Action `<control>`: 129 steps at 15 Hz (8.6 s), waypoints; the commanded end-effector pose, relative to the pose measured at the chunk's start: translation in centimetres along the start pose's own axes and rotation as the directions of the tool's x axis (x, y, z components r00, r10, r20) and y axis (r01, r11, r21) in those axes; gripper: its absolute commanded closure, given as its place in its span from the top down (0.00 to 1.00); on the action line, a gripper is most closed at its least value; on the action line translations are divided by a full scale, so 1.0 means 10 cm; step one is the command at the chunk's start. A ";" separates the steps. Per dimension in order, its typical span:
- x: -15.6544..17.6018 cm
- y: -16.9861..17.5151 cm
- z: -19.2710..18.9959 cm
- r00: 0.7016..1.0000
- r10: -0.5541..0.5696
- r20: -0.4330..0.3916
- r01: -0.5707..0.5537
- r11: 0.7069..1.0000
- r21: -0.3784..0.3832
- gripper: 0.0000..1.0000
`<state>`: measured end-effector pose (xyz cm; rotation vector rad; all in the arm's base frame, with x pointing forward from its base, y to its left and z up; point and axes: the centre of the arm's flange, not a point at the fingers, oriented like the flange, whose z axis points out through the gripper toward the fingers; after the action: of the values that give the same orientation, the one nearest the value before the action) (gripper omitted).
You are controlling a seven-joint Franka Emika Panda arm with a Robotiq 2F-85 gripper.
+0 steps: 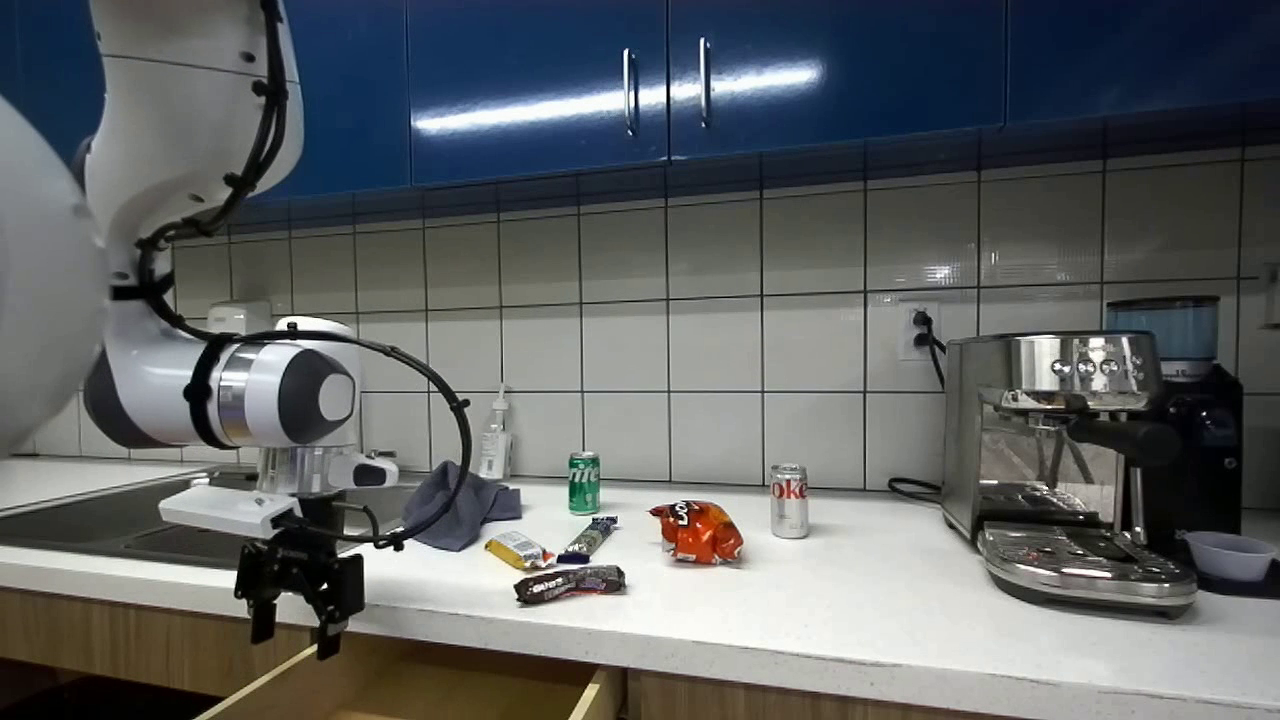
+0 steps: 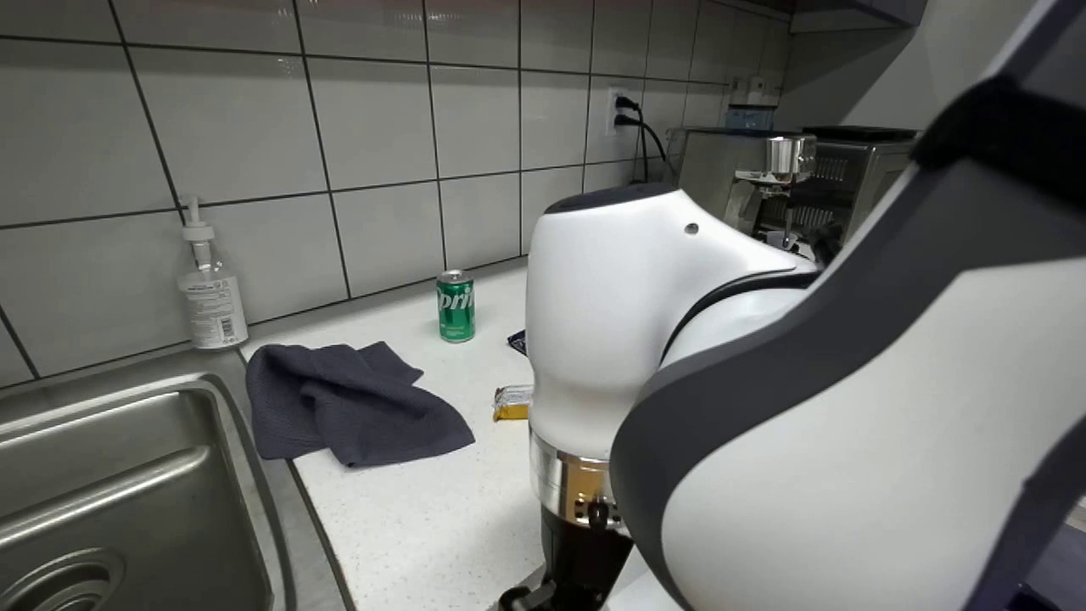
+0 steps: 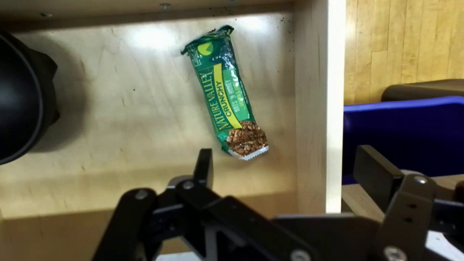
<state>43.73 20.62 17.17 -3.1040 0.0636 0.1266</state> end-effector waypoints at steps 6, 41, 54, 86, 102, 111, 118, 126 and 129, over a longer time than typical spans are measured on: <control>0.13 0.10 -0.45 0.996 0.038 -0.084 -0.037 0.999 0.014 1.00; 0.78 1.94 -0.87 0.764 0.606 -0.221 -0.622 0.783 -0.006 1.00; 0.99 2.14 -0.71 0.717 0.660 -0.226 -0.679 0.734 -0.014 1.00; 0.89 2.11 -0.82 0.721 0.652 -0.234 -0.671 0.741 -0.003 0.04; -0.20 1.37 -0.77 0.810 0.572 -0.129 -0.579 0.815 -0.016 0.04; -0.33 0.85 -0.43 0.862 0.507 -0.003 -0.507 0.862 -0.018 0.04; -0.15 0.79 -0.14 0.868 0.494 0.042 -0.493 0.869 -0.028 0.04; 0.09 0.69 0.21 0.870 0.488 0.072 -0.485 0.873 -0.050 0.04; 0.15 0.67 0.30 0.869 0.488 0.080 -0.485 0.873 -0.059 0.04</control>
<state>43.39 13.52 14.55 -3.0321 0.8773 0.2647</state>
